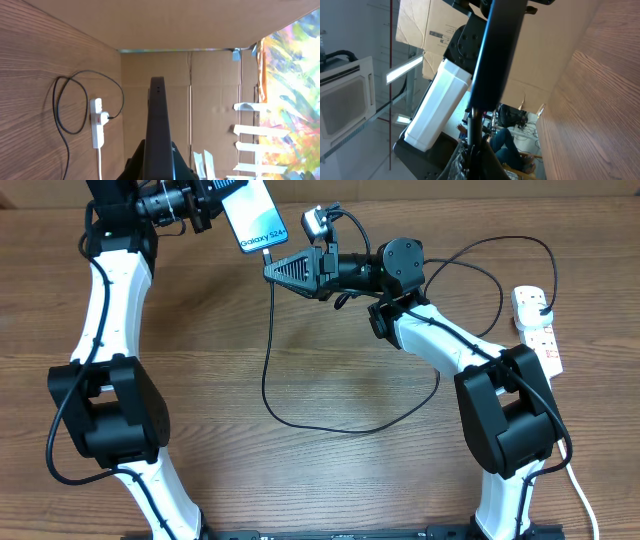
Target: Plug charger to phone and switch on socket
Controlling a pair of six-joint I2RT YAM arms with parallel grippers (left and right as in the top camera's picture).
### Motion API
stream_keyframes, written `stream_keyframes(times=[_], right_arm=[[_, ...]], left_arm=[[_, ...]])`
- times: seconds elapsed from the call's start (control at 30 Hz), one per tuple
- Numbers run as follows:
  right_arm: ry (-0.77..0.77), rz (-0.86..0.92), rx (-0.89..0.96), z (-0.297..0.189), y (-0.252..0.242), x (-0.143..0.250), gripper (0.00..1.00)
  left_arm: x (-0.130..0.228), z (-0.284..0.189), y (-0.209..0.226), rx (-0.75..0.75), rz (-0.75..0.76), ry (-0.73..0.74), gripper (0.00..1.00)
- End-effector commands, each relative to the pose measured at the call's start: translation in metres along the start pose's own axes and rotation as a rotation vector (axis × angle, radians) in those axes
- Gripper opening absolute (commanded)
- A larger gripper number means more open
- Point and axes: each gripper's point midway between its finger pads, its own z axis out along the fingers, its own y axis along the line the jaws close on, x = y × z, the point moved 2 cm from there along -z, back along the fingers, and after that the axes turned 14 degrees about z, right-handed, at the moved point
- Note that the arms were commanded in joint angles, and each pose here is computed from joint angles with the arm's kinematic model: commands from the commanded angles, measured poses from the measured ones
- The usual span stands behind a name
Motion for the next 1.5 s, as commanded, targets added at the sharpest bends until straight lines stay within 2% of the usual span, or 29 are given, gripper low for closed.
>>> stream_keyframes(times=[0.0, 1.47], right_arm=[[0.006, -0.026, -0.007, 0.0011, 0.0039, -0.0013, 0.04], [-0.002, -0.027, -0.008, -0.0004, 0.0043, -0.0031, 0.04]], left_arm=[[0.0044, 0.0045, -0.0066, 0.019, 0.006, 0.029, 0.04], [0.0092, -0.0027, -0.0118, 0.05, 0.032, 0.075, 0.04]])
